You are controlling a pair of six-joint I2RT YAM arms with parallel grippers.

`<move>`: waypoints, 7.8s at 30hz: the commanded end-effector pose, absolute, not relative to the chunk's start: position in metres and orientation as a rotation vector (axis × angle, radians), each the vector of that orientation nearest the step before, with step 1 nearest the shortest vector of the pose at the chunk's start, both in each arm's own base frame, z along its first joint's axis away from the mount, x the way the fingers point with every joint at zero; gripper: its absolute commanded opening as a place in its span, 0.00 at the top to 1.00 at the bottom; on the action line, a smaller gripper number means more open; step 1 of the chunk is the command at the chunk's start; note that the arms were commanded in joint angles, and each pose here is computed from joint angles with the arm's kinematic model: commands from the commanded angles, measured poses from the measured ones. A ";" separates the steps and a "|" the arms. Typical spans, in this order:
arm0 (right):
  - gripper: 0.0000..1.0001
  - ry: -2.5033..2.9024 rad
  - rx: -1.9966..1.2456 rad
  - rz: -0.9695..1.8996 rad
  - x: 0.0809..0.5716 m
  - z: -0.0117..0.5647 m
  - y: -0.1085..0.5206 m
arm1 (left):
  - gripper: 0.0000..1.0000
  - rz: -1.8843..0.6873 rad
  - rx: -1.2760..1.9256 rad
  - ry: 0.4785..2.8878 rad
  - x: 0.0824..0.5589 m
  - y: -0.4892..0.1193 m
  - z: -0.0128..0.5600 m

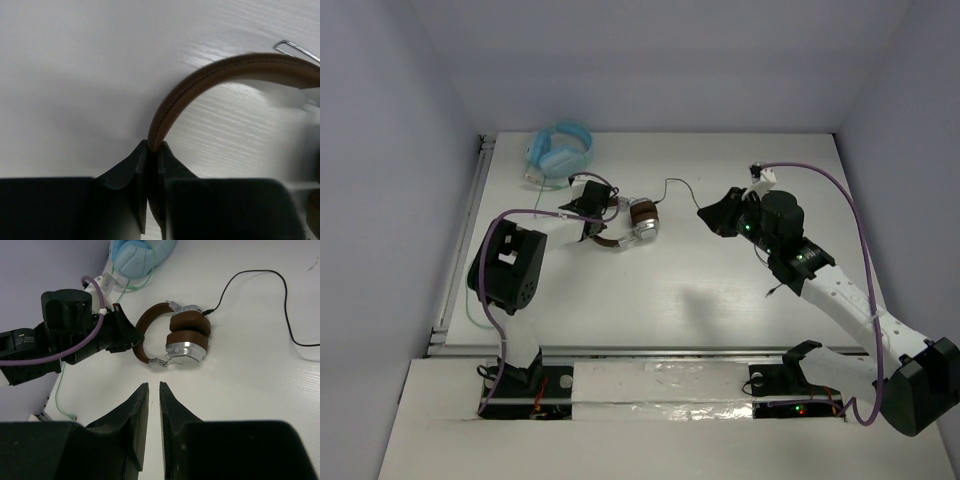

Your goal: Wrap the headphones

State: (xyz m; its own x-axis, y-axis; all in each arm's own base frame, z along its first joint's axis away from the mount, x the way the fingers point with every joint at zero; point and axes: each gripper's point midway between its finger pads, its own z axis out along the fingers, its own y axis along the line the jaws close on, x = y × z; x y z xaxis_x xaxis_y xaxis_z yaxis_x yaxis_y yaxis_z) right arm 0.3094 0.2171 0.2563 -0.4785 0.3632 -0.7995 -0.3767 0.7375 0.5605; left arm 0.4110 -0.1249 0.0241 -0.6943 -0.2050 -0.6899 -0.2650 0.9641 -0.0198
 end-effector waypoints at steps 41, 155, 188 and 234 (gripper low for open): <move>0.30 1.658 -0.446 0.778 0.339 0.284 0.228 | 1.00 -0.947 0.201 1.795 0.319 -0.179 0.438; 1.00 1.733 -0.502 0.398 0.379 0.347 0.240 | 1.00 -1.214 0.378 2.050 0.275 -0.224 0.253; 1.00 1.578 0.053 0.972 0.331 0.295 0.266 | 1.00 -1.326 -0.581 1.451 0.332 -0.196 0.361; 1.00 2.105 -0.759 0.727 0.184 0.260 0.316 | 1.00 -0.094 0.156 2.008 0.314 -0.206 0.237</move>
